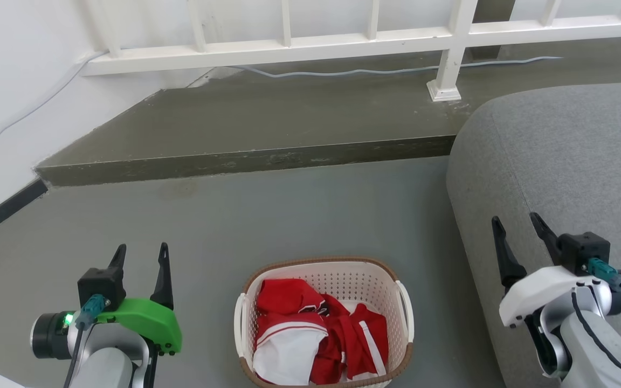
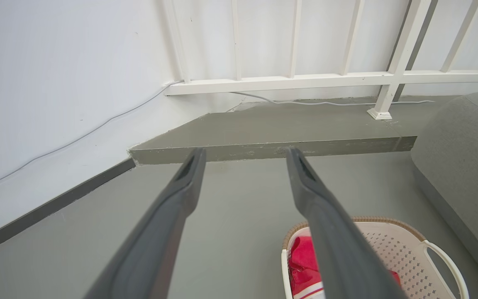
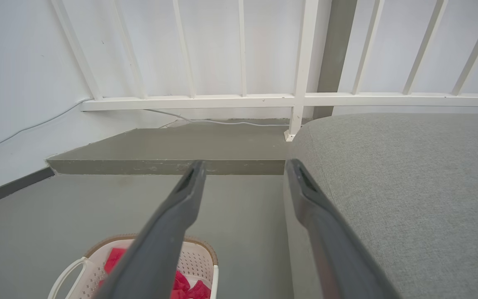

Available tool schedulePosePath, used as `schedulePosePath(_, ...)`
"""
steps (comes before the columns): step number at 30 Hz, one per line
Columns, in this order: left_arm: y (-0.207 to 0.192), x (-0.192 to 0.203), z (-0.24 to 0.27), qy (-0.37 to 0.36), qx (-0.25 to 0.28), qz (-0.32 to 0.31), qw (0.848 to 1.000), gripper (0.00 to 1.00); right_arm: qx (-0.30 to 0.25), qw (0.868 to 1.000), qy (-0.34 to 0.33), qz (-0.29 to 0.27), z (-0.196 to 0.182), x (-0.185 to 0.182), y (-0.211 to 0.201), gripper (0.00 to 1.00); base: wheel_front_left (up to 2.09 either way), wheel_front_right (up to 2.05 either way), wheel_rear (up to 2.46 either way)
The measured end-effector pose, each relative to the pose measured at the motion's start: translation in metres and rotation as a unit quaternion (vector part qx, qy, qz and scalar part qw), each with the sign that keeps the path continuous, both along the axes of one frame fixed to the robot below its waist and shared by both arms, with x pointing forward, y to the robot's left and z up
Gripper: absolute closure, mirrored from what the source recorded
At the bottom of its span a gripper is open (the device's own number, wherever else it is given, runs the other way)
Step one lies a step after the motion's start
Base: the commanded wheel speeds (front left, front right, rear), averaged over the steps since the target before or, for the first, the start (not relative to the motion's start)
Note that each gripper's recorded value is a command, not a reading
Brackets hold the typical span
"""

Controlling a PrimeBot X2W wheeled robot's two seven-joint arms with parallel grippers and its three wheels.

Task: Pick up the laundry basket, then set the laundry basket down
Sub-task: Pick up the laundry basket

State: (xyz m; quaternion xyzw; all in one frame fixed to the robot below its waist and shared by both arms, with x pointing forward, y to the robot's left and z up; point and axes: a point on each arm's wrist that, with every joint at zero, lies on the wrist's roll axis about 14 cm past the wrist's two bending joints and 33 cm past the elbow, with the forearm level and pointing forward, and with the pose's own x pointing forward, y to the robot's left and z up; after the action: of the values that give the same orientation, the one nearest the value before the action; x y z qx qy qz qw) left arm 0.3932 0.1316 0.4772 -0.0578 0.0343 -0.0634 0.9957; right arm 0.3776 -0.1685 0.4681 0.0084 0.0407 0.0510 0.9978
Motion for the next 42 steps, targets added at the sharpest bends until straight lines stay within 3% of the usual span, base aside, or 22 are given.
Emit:
schedulePosePath(20, -0.002, 0.015, -0.004, 0.006, -0.015, 0.008, 1.0, 0.0, 0.017, 1.0, 0.003, 0.016, -0.002, 0.015, 0.014, 0.0, 0.0, 0.0, 0.0)
schedulePosePath(42, -0.025, 0.069, -0.068, 0.085, -0.025, -0.025, 0.996, 0.0, 0.027, 0.996, 0.081, 0.031, -0.066, 0.069, 0.026, 0.0, 0.0, 0.0, 0.0)
